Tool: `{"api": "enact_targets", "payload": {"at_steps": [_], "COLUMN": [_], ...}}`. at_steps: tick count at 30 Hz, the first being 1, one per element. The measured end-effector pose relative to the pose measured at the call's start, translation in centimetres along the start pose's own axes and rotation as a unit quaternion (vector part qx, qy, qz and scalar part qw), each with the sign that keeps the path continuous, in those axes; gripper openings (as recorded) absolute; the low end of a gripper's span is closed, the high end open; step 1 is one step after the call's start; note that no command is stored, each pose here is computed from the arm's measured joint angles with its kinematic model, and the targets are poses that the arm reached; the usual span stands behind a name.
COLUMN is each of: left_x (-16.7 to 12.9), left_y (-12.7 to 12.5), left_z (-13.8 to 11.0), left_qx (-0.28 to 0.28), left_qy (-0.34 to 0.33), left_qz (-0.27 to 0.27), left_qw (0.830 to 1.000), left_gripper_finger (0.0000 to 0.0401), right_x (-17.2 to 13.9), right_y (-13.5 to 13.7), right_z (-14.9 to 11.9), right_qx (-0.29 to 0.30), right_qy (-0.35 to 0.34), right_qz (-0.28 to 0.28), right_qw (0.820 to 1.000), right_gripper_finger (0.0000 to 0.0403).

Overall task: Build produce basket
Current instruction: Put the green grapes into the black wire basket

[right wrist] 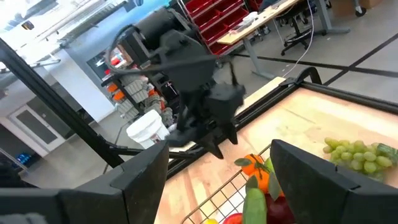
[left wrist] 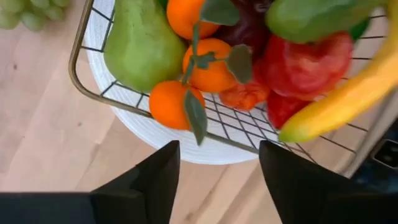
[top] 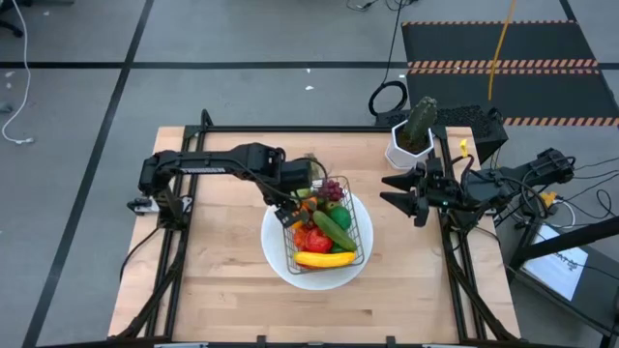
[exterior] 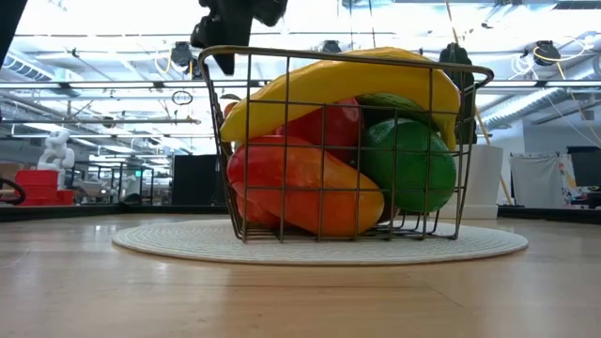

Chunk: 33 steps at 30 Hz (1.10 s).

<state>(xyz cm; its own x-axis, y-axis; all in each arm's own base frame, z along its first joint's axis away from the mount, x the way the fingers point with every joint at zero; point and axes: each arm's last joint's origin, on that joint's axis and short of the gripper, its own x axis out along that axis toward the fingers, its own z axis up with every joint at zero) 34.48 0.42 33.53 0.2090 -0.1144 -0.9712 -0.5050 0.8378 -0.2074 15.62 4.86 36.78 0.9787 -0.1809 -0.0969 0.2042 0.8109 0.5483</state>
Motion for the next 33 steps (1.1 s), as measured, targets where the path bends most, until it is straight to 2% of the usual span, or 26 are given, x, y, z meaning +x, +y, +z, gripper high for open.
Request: {"api": "enact_targets", "payload": {"at_steps": [4, 10, 17, 21, 24, 27, 33], "left_x": [-1.3, -4.3, -7.2, -8.1, -8.3, -8.4, -8.4], "left_y": [-0.3, -0.2, -0.6, -1.0, -1.4, -1.5, -1.0], "left_z": [-0.8, -2.7, -5.3, -6.5, -7.2, -7.5, -7.2], "left_qx": [-0.002, -0.020, -0.016, -0.018, -0.006, 0.009, 0.002], "left_qy": [-0.014, -0.069, -0.150, -0.197, -0.224, -0.228, -0.226], "left_qz": [-0.013, -0.016, 0.013, 0.044, 0.077, 0.088, 0.097], "left_qw": [1.000, 0.997, 0.988, 0.979, 0.972, 0.970, 0.969], "left_gripper_finger": [0.0225, 0.0200, 0.0164, 0.0150, 0.0142, 0.0133, 0.0111], "right_x": [0.1, 0.6, 3.0, 5.1, 6.9, 8.9, 12.4], "right_y": [0.0, 0.2, 1.0, 1.7, 2.3, 2.3, -0.1], "right_z": [-0.1, -0.3, -0.6, -0.2, 0.9, 2.4, 5.8], "right_qx": [0.015, 0.046, 0.065, 0.054, 0.037, 0.021, -0.014], "right_qy": [0.001, -0.006, -0.033, -0.033, -0.024, -0.005, 0.076], "right_qz": [-0.001, -0.014, -0.010, -0.021, -0.016, -0.022, -0.055], "right_qw": [1.000, 0.999, 0.997, 0.998, 0.999, 1.000, 0.995], "right_gripper_finger": [0.0274, 0.0274, 0.0274, 0.0274, 0.0274, 0.0274, 0.0274]}}
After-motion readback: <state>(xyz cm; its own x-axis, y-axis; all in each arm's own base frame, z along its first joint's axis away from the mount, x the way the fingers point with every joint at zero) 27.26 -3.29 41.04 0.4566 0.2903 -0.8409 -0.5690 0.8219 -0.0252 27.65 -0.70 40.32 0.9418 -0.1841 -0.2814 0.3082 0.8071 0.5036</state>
